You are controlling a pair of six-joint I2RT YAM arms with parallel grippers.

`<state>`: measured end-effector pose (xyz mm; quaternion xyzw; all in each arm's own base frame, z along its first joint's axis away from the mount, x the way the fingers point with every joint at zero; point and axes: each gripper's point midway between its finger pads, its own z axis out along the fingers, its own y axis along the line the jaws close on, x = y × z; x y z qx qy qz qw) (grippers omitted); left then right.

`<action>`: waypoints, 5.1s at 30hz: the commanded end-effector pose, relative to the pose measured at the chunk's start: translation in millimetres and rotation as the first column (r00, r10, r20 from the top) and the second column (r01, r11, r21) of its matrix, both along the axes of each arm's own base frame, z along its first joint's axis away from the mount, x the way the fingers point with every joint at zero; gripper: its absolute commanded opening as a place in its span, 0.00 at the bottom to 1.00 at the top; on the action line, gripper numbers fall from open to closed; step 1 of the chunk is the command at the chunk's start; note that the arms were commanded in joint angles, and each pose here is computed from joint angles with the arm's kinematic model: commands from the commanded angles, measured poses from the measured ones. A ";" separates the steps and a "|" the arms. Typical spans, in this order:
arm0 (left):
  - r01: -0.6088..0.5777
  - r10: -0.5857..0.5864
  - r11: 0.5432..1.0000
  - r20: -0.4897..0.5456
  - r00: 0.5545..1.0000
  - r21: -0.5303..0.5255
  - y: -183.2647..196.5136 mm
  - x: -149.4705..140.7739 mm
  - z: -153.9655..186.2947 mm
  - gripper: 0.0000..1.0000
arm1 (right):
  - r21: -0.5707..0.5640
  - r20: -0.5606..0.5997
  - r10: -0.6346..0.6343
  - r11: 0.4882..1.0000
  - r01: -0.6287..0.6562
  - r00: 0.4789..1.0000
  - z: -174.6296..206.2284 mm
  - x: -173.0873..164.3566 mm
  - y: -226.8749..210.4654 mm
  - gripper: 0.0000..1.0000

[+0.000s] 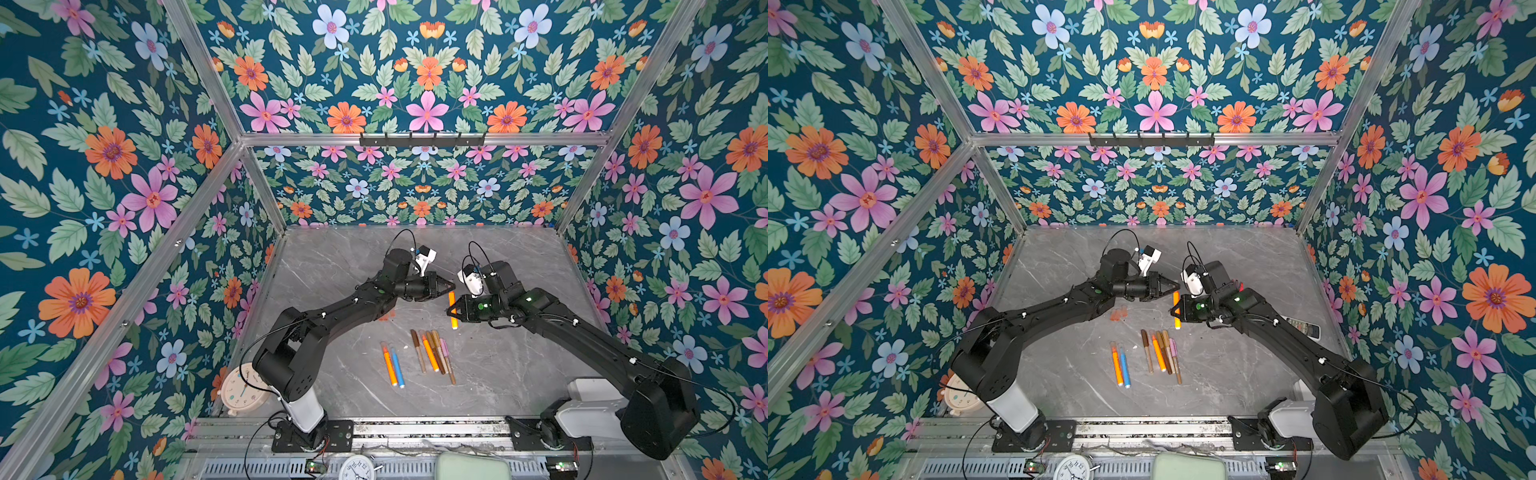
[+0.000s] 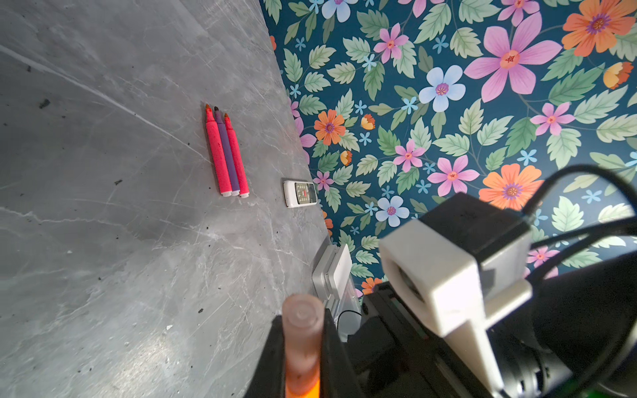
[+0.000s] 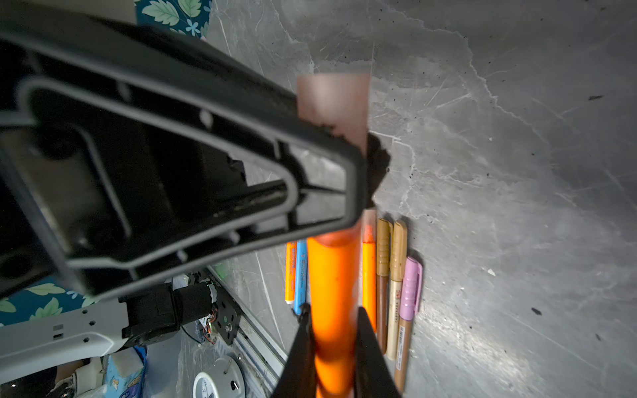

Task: Remove pen caps from pens
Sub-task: Open the pen cap on the pen, then place the pen cap at the center of the table, then place the pen at the middle-right of the table.

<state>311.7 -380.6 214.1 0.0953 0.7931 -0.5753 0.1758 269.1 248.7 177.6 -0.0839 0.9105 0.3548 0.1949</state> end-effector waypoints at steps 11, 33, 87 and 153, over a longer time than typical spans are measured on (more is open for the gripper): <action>-0.213 0.212 0.977 0.097 0.972 -0.004 80.3 66.9 36.0 0.00 | -0.043 -0.094 0.076 0.996 -0.081 0.993 -38.7 -38.1 11.0 0.00; -0.322 0.463 0.572 0.027 0.886 0.755 236.4 29.6 -153.5 0.00 | -0.095 -0.091 0.003 0.995 -0.011 0.996 -56.9 -25.9 0.8 0.00; -0.287 0.459 0.589 -0.020 0.888 0.755 230.8 31.5 -191.8 0.05 | -0.128 -0.090 0.004 0.992 -0.015 0.996 -64.3 -27.1 -4.3 0.00; -0.401 0.203 0.765 0.403 0.893 0.504 228.8 -28.1 -9.3 0.28 | -0.331 -0.323 -0.486 0.862 0.384 0.812 -171.5 101.2 -240.8 0.00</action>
